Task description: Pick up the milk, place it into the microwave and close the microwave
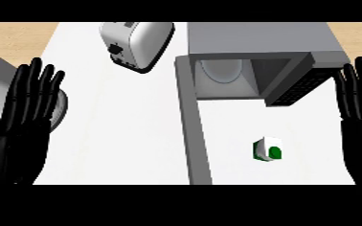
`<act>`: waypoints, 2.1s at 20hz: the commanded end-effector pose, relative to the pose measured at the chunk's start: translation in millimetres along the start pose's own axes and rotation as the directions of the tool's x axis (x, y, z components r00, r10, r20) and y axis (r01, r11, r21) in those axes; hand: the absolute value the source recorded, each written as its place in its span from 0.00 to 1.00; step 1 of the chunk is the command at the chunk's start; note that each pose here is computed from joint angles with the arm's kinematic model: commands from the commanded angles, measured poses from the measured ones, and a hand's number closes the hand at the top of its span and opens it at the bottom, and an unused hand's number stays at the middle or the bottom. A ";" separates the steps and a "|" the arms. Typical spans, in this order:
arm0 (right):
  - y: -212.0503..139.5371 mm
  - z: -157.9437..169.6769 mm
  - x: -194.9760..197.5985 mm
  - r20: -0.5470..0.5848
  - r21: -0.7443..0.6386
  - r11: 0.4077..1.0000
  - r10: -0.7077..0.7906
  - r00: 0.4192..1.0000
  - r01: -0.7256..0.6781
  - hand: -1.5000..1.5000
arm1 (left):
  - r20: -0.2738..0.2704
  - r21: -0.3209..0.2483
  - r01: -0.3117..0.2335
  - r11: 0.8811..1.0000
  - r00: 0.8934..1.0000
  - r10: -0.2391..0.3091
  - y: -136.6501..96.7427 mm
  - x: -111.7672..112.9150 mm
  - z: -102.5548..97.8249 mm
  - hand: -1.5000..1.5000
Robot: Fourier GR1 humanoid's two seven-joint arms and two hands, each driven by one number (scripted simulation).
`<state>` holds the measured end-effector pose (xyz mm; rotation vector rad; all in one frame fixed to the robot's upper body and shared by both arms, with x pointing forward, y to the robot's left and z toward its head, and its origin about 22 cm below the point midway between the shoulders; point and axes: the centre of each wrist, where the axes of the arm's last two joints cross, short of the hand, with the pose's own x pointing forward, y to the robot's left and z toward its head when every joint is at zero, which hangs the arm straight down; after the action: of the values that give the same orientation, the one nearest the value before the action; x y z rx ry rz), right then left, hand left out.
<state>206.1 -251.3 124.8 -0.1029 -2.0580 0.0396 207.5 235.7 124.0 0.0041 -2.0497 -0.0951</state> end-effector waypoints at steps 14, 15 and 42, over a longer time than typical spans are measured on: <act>45.7 59.1 56.9 -0.019 0.259 0.963 -0.072 0.997 0.075 0.00 | -0.084 0.166 0.011 0.986 0.996 0.003 41.6 25.7 44.3 0.00; 56.8 67.0 44.4 -0.033 0.246 0.967 -0.064 0.997 0.070 0.00 | -0.096 0.169 -0.007 0.986 0.995 0.024 44.1 25.4 48.5 0.00; 19.8 97.7 -80.5 -0.220 0.084 0.995 0.071 0.973 -0.053 0.00 | -0.093 0.152 0.011 0.988 0.996 0.003 76.2 55.4 109.3 0.00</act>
<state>147.5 -232.0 31.5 -0.0777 -1.8586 0.1515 99.5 317.7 124.6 0.1281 -1.9250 0.0656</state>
